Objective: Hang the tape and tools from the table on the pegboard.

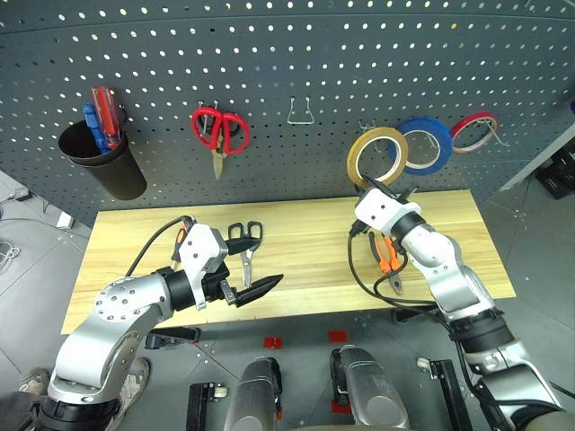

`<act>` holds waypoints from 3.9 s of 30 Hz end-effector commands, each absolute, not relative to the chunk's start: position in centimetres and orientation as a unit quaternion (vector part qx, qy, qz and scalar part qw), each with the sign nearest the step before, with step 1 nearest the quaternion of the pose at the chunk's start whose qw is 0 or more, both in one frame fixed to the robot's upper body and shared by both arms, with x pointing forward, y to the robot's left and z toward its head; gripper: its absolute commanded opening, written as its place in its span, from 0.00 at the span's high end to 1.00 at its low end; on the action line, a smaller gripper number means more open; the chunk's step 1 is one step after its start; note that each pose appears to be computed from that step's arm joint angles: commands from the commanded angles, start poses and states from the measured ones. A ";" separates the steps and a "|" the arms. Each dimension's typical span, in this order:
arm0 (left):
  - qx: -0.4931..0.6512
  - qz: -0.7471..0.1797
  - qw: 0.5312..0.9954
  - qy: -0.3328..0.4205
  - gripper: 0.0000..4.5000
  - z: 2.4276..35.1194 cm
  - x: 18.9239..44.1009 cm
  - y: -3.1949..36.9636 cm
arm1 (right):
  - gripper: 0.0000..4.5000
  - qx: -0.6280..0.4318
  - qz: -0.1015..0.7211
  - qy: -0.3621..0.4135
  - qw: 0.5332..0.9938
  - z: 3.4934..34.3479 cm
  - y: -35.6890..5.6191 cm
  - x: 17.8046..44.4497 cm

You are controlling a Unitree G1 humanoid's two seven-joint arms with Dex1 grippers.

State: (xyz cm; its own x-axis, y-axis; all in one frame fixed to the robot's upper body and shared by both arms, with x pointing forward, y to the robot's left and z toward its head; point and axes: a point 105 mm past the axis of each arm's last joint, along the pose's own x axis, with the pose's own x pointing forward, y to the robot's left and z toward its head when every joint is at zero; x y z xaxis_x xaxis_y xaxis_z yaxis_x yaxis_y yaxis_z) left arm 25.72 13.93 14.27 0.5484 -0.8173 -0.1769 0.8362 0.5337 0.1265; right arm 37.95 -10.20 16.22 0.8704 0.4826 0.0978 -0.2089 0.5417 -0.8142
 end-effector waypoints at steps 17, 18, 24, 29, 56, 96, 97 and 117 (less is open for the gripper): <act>0.178 -0.564 0.803 0.072 0.00 11.6 22.4 14.3 | 0.01 -0.210 0.136 0.178 0.952 5.2 -16.2 32.1; 0.182 -0.570 0.797 0.076 0.00 11.3 22.1 14.3 | 0.01 -0.183 0.124 0.206 0.953 4.8 -16.3 32.1; 0.193 -0.587 0.782 0.075 0.00 10.9 21.5 13.8 | 0.01 -0.127 0.060 0.298 0.944 3.1 -17.7 33.6; 0.193 -0.585 0.784 0.074 0.00 10.9 21.5 13.8 | 0.01 -0.104 0.041 0.328 0.938 2.4 -17.9 34.7; 0.156 -0.516 0.840 0.056 0.00 11.6 22.3 15.2 | 0.36 -0.073 0.042 0.381 0.921 -0.2 -16.5 36.3; 0.074 -0.410 0.909 -0.027 0.00 19.8 23.7 19.8 | 0.44 0.042 0.247 -0.349 0.903 37.0 4.5 35.9; 0.074 -0.410 0.909 -0.027 0.00 19.8 23.7 19.7 | 0.44 0.044 0.246 -0.354 0.901 37.2 4.6 35.8; 0.075 -0.416 0.905 -0.035 0.00 20.2 24.5 19.2 | 0.44 -0.016 0.198 -0.408 0.891 34.3 6.0 37.8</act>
